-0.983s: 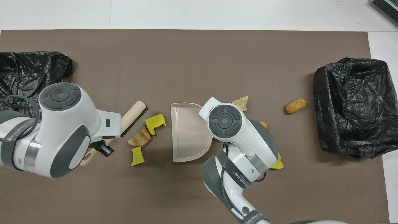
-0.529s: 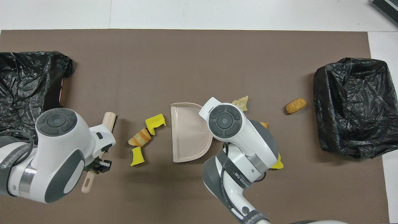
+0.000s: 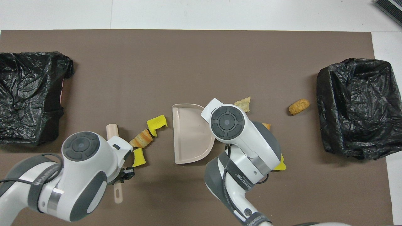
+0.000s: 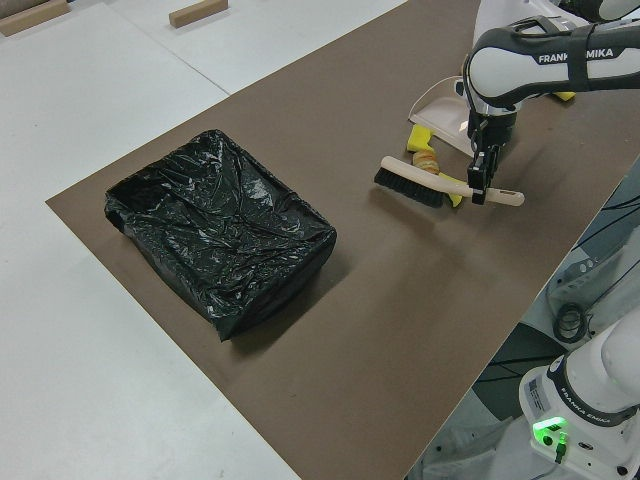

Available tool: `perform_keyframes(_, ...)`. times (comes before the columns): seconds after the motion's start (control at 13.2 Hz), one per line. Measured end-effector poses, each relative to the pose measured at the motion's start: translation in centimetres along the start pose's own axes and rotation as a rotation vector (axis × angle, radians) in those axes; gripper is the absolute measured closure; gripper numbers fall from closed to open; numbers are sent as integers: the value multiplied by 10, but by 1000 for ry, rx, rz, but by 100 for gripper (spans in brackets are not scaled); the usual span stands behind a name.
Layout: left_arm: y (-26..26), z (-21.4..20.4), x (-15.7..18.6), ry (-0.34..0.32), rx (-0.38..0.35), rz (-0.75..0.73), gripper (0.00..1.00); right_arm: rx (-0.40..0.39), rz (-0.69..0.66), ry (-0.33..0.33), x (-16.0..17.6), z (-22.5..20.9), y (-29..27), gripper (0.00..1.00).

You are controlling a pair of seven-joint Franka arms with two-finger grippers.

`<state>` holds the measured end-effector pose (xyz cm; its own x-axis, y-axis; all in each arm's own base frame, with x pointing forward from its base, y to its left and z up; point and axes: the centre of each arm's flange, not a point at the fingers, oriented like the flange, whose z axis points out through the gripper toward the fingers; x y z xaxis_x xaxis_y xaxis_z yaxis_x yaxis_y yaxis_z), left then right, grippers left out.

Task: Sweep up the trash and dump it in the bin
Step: 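Sweep bread and sponge pieces toward the dustpan with the left gripper's brush, then brush the debris into the dustpan with the left gripper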

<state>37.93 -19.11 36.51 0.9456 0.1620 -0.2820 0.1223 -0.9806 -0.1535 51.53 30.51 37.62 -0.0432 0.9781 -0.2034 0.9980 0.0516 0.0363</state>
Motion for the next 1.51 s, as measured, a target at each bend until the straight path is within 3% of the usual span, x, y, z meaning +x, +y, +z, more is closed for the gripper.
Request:
perform_keyframes(0.3, 72, 14, -14, 46, -112, 56, 73, -5, -3, 4, 2, 1, 0, 69)
perform_keyframes(0.6, 117, 6, -46, 73, -137, 299, 73, -12, -8, 9, 6, 5, 0, 69)
perform_keyframes(0.91, 144, -25, -64, 108, -185, 357, 73, -11, -9, 9, 6, 7, 0, 69)
perform_keyframes(1.21, 135, -66, -55, 84, -207, 332, 73, -11, -11, 9, 7, 7, 0, 69)
perform_keyframes(1.51, 87, -88, -6, 98, -251, 227, 73, -10, -11, 8, 7, 8, 0, 69)
